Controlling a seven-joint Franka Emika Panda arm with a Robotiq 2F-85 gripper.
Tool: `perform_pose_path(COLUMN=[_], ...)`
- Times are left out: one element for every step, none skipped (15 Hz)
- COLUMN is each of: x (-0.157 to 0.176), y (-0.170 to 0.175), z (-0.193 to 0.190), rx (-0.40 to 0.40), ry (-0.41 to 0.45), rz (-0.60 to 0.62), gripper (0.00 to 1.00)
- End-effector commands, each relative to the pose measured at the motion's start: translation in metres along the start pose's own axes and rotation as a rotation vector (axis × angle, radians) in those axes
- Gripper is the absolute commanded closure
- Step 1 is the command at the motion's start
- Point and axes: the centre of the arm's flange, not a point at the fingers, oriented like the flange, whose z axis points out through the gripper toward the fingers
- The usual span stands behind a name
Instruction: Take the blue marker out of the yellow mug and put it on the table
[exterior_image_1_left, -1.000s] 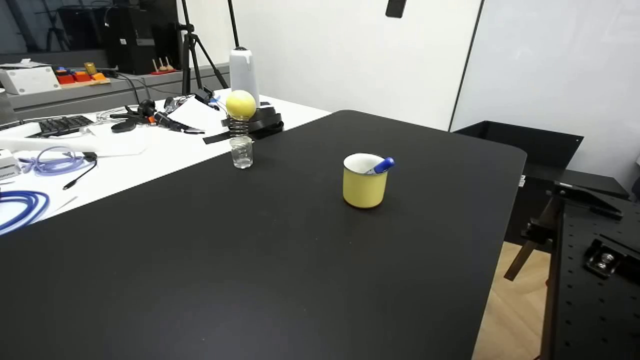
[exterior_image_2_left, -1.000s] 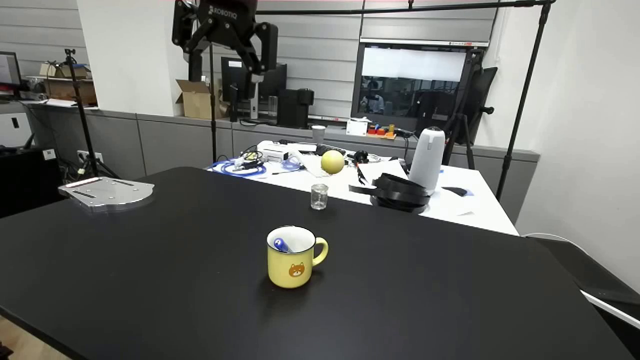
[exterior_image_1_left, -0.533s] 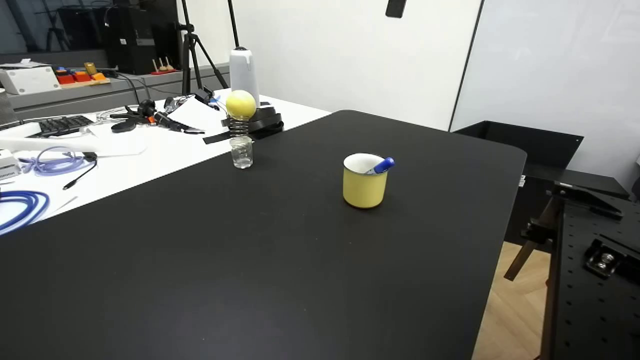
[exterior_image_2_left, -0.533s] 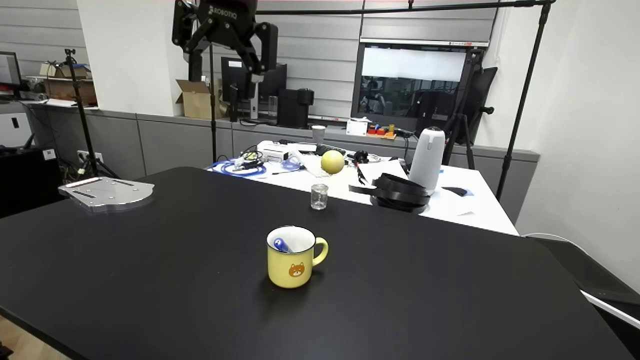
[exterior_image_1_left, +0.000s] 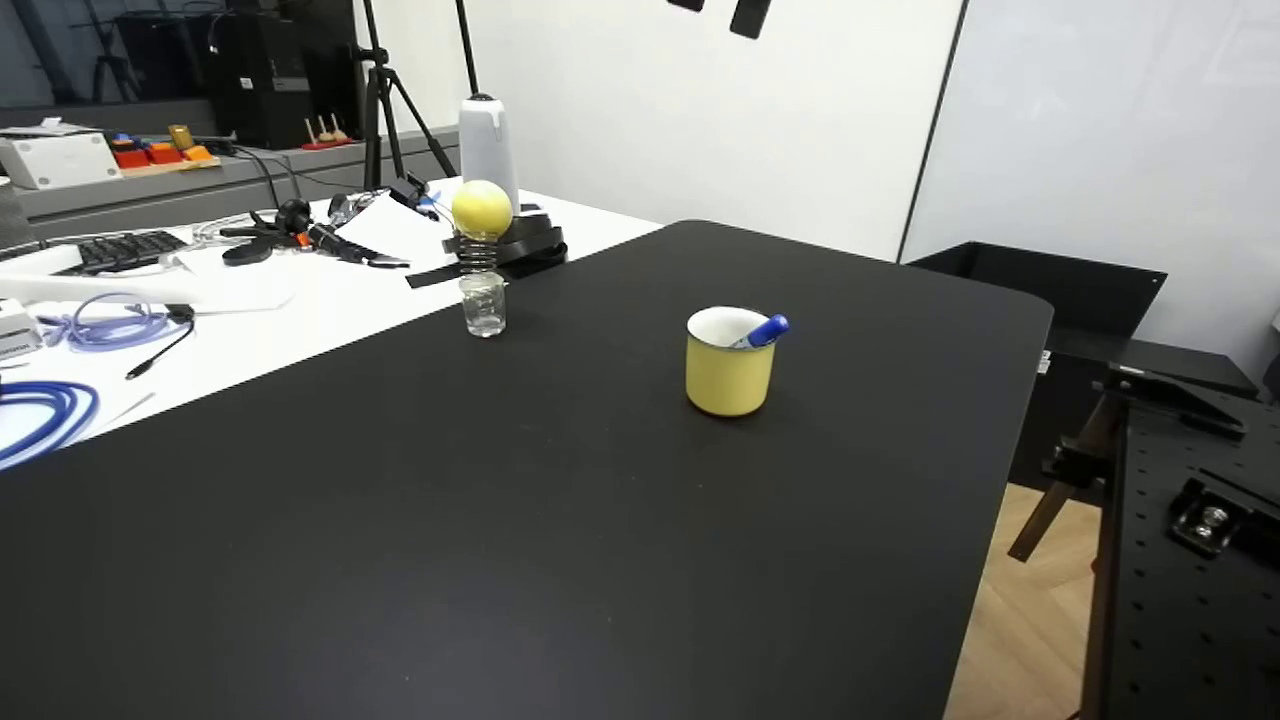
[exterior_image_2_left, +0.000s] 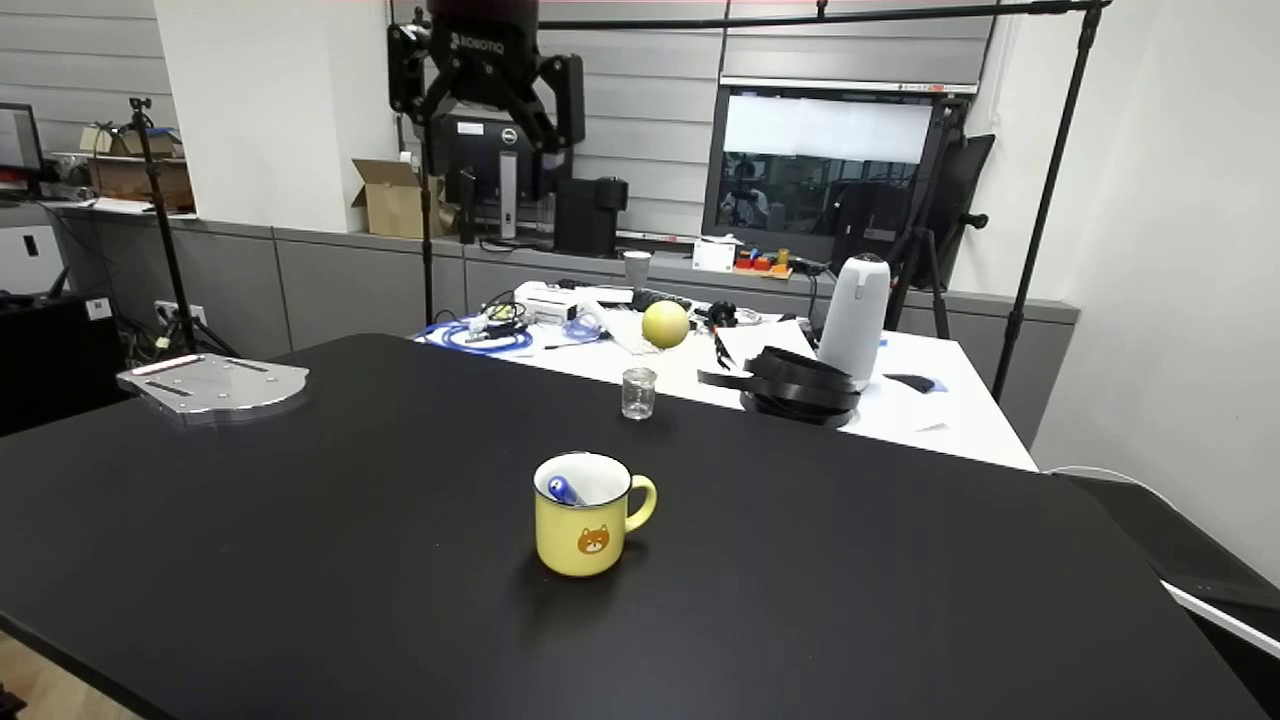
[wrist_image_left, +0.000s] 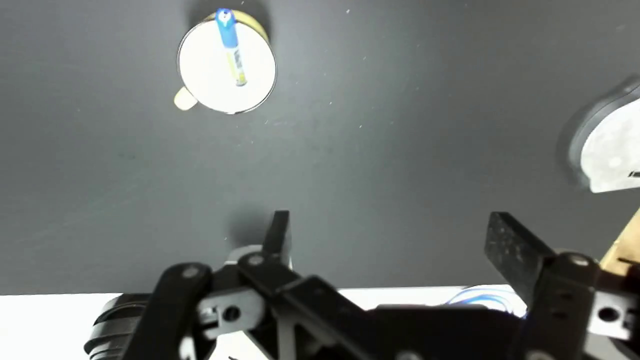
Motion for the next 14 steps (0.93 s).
perform_pose_path(x=[0.012, 0.013, 0.013, 0.013, 0.013, 0.011, 0.007, 0.003, -0.002, -0.008, -0.015, -0.019, -0.023, -0.026], y=[0.029, 0.039, 0.049, 0.058, 0.069, 0.078, 0.086, 0.092, 0.097, 0.1, 0.102, 0.104, 0.106, 0.106], z=[0.034, 0.045, 0.055, 0.064, 0.073, 0.082, 0.091, 0.099, 0.106, 0.113, 0.119, 0.124, 0.13, 0.135], rx=[-0.081, -0.105, -0.127, -0.152, -0.172, -0.194, -0.207, -0.222, -0.232, -0.242, -0.25, -0.257, -0.263, -0.262], ry=[0.071, 0.072, 0.07, 0.073, 0.063, 0.057, 0.04, 0.02, -0.007, -0.031, -0.057, -0.077, -0.1, -0.123], rz=[0.052, 0.071, 0.088, 0.102, 0.117, 0.134, 0.149, 0.165, 0.176, 0.188, 0.197, 0.205, 0.211, 0.217], gripper=[0.0, 0.0, 0.0, 0.0, 0.0, 0.0, 0.0, 0.0, 0.0, 0.0, 0.0, 0.0, 0.0, 0.0])
